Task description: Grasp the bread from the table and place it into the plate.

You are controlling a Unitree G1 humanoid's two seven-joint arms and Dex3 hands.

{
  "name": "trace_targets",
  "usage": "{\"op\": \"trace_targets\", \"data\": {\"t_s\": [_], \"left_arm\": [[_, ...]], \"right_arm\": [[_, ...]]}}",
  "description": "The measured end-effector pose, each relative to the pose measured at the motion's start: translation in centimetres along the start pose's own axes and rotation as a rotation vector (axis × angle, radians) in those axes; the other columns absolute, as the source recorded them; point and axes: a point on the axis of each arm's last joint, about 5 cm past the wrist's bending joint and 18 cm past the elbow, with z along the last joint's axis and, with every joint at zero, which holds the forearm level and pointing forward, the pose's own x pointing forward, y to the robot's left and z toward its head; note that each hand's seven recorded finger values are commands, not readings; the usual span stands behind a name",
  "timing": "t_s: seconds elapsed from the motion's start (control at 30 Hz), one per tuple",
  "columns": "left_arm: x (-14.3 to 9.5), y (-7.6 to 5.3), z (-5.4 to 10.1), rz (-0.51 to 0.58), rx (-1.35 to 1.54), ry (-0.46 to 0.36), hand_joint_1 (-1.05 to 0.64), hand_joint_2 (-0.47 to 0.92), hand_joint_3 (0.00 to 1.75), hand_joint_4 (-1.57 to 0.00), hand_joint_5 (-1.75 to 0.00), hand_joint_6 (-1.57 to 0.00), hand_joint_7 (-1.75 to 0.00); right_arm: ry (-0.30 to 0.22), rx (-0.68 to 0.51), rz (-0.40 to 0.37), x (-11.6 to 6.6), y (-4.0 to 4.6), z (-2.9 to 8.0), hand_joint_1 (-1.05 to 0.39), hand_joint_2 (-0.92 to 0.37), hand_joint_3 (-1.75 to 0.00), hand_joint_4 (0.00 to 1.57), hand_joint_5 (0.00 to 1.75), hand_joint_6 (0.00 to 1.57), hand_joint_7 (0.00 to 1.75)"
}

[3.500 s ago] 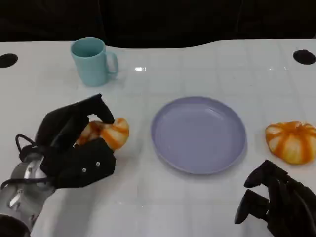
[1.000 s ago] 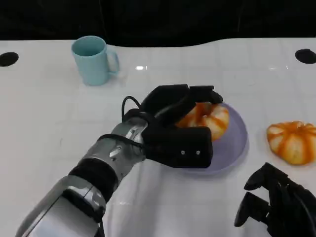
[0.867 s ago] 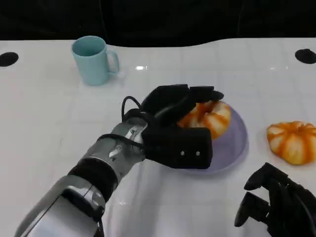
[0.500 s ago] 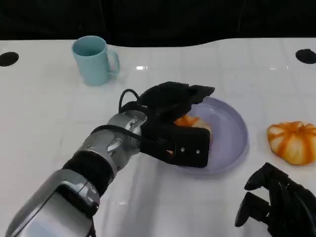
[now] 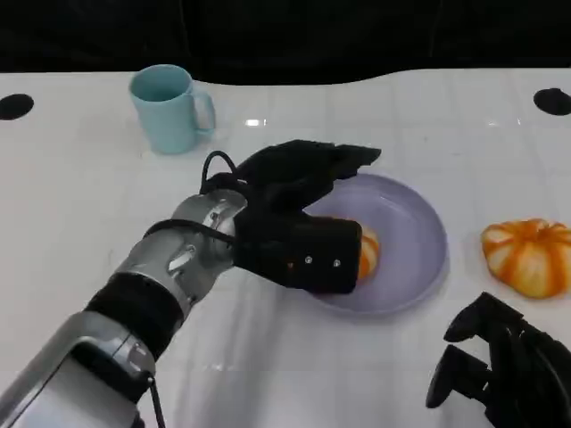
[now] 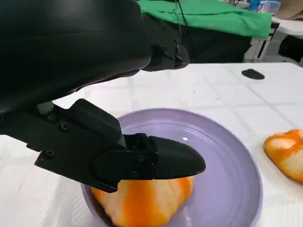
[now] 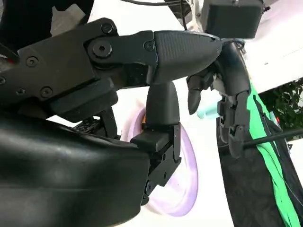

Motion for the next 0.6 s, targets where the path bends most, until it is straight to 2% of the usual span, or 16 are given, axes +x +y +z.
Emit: {"op": "trace_targets", "data": {"t_s": [0.17,0.37,0.6], "left_arm": [[-0.2,-0.2,-0.1,-0.005,-0.006,0.003,-0.92,0.92,0.47,-0.06,-0.1,-0.14,-0.04],[-2.3,1.0,-1.3,0.076,-0.263,-0.045,-0.88,0.92,0.43,-0.1,-0.14,-0.15,-0.04],[-4.4,0.3,-2.7,0.105,-0.462,-0.081,-0.85,0.92,0.39,-0.13,-0.18,-0.18,-0.05]], "right_arm": [[0.0,0.0,0.0,0.0,0.0,0.0,-0.49,-0.92,-0.43,0.62,1.75,0.42,1.65],[0.002,-0.001,-0.002,0.0,0.0,0.0,-0.5,-0.92,-0.43,0.62,1.75,0.42,1.65],[0.002,-0.002,0.002,0.0,0.09,0.0,-0.5,-0.92,-0.43,0.62,1.75,0.43,1.65]]}}
